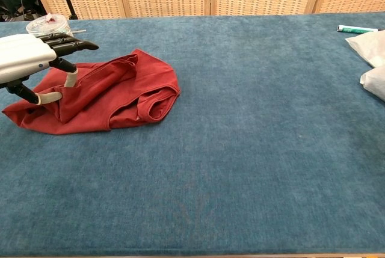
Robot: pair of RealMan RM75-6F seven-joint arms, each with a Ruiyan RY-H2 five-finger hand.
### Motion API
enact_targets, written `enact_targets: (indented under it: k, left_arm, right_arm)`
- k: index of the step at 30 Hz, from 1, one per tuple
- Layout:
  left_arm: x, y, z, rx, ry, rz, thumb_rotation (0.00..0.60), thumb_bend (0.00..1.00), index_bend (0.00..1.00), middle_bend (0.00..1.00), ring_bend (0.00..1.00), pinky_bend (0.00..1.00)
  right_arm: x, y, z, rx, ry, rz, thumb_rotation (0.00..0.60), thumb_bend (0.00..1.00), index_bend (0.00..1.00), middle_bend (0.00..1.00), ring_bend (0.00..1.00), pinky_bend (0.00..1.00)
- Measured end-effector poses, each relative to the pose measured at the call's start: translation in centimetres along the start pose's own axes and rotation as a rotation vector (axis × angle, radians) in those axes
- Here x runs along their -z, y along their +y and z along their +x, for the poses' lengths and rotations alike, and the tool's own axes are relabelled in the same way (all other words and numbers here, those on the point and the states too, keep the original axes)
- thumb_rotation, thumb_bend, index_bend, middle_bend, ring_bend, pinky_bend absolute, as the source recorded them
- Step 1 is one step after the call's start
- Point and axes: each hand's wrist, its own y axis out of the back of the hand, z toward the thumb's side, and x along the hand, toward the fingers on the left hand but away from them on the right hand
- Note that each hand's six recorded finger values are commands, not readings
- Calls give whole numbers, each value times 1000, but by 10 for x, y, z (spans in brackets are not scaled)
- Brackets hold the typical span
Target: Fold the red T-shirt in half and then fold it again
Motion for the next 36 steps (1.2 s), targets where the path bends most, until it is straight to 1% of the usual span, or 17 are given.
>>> enact_targets:
  k: [7,14,20,26,30,36]
  left_arm:
    - [1,-1,-1,-5,6,-4,600,451,679,0,0,0]
    - [2,2,-1,-26,8,-10,600,513,714,0,0,0]
    - [2,7,-1,-47,5,-17,600,514,720,0,0,0]
    - [-3,17,-1,-82,-13,-24,600,515,722,0,0,0]
    - [-10,26,4,-115,-37,-10,600,513,723,0,0,0]
    - [-24,36,15,-143,-71,20,600,513,725,0,0,0]
  right_arm:
    - [0,0,0,0,0,0,600,0,0,0,0,0]
    - [-1,0,0,-1,1,1,600,0,0,0,0,0]
    - [-1,0,1,1,1,0,600,0,0,0,0,0]
    - [-1,1,1,2,1,0,600,0,0,0,0,0]
    - [-1,1,1,2,2,0,600,0,0,0,0,0]
    - [-1,1,1,0,1,0,600,0,0,0,0,0]
